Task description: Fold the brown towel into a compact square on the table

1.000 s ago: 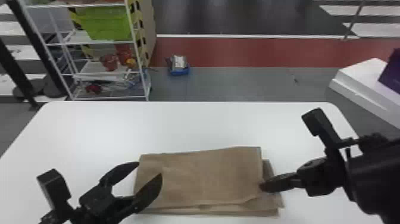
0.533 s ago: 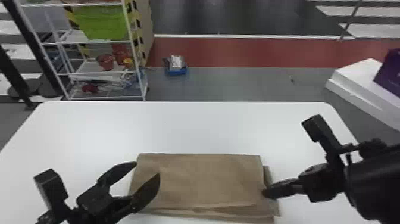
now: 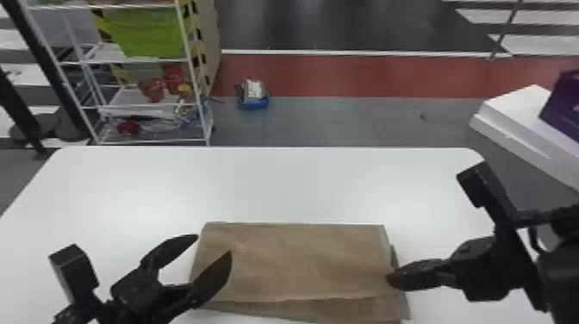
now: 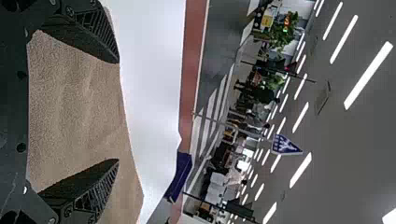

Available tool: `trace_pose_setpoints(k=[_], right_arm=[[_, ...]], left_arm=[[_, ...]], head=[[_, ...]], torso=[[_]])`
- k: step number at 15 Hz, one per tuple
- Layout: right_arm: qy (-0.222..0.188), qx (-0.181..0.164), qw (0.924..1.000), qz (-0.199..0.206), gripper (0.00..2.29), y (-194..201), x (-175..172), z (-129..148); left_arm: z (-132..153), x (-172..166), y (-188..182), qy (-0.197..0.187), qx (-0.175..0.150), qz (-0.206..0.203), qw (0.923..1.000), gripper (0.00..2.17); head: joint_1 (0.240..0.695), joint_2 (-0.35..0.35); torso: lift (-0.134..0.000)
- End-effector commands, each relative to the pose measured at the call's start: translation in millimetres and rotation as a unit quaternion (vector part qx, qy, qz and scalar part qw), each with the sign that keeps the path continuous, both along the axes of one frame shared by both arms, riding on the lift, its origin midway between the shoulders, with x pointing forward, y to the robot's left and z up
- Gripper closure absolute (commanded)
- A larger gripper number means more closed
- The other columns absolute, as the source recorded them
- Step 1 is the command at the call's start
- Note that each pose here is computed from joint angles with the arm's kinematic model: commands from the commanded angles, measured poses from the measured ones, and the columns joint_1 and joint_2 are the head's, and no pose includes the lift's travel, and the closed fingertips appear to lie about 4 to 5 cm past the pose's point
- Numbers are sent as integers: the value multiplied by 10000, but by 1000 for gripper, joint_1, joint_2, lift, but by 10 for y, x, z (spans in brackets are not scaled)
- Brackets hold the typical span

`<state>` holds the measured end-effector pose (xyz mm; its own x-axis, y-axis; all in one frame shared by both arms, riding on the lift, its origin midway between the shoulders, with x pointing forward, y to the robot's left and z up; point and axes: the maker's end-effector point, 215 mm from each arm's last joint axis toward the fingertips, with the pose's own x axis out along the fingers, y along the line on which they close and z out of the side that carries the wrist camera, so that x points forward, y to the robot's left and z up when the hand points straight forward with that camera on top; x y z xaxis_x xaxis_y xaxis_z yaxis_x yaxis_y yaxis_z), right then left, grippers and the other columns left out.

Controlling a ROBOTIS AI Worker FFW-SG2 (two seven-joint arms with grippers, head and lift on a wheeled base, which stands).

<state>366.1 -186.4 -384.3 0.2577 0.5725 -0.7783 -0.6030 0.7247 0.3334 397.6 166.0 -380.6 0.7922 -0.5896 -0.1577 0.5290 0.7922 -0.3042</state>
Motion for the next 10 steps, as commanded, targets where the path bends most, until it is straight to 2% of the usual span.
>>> trace_pose_setpoints(k=[1, 2, 6, 10], right_arm=[[246, -192, 9995, -84, 1109, -117, -183, -209], [299, -265, 9992, -95, 1109, -132, -209, -271], [213, -306, 9992, -119, 1109, -174, -120, -215], [408, -482, 9978, -178, 1109, -242, -175, -403]], left_arm=[[5, 9, -23, -7, -8, -9, 10000, 144], [-6, 11, -37, 11, -9, -16, 10000, 144], [-5, 6, -76, 7, 2, -57, 10000, 144], [-6, 3, -105, 9, -2, -77, 10000, 144]], head=[[695, -27], [695, -35], [695, -62], [695, -71]], torso=[[-124], [-124], [-124], [-124]])
